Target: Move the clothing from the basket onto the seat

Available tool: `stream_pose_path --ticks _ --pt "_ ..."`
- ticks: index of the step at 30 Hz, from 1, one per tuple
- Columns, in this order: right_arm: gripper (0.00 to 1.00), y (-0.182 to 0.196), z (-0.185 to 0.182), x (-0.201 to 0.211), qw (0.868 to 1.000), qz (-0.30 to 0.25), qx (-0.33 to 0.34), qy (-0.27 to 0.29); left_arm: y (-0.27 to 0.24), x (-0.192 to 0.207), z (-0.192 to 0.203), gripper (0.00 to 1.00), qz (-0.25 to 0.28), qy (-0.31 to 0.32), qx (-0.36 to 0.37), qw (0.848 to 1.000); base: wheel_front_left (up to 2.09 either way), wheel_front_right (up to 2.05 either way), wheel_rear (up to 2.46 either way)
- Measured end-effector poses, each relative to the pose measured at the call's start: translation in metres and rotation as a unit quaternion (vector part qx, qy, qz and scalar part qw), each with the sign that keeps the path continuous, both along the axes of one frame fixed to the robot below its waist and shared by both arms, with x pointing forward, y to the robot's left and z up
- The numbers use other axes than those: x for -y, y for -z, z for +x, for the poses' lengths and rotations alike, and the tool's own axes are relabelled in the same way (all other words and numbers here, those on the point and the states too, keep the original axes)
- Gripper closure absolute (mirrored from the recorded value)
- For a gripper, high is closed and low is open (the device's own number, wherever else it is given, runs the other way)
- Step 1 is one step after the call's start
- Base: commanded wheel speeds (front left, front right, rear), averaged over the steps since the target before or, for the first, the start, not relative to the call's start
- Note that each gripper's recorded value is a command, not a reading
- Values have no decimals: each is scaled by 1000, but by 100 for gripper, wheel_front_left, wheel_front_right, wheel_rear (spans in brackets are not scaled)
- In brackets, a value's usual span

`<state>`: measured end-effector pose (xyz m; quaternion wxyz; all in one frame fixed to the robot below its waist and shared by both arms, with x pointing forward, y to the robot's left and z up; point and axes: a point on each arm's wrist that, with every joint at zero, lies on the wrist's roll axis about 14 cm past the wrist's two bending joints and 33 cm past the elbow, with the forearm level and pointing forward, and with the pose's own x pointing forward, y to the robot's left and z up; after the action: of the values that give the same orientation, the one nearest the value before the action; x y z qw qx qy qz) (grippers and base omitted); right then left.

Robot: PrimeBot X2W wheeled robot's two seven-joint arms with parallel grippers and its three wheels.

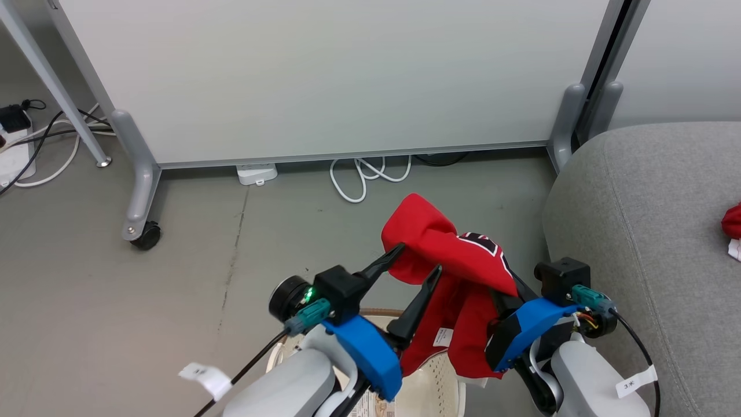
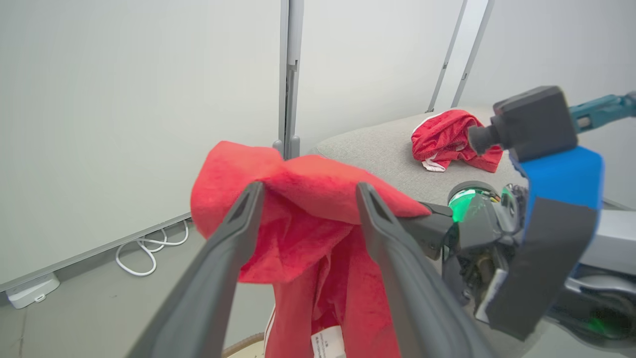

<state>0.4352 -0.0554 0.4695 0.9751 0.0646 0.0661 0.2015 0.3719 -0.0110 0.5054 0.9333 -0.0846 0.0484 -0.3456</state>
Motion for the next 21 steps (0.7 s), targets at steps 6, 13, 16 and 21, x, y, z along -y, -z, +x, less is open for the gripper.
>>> stream_pose_path --ticks 6,13,16,21 --pt "100 -1 -1 4 1000 -1 2 5 -1 -21 -7 0 -13 -31 13 999 0 0 0" --pt "100 -1 -3 9 1000 0 3 12 7 -41 -17 0 -20 -64 11 998 0 0 0" --pt "100 -2 -3 10 1000 1 3 14 20 -49 -24 0 -13 -73 -2 997 0 0 0" --pt "100 -2 -2 12 1000 1 4 17 31 -61 -29 0 -8 -91 -13 996 0 0 0"
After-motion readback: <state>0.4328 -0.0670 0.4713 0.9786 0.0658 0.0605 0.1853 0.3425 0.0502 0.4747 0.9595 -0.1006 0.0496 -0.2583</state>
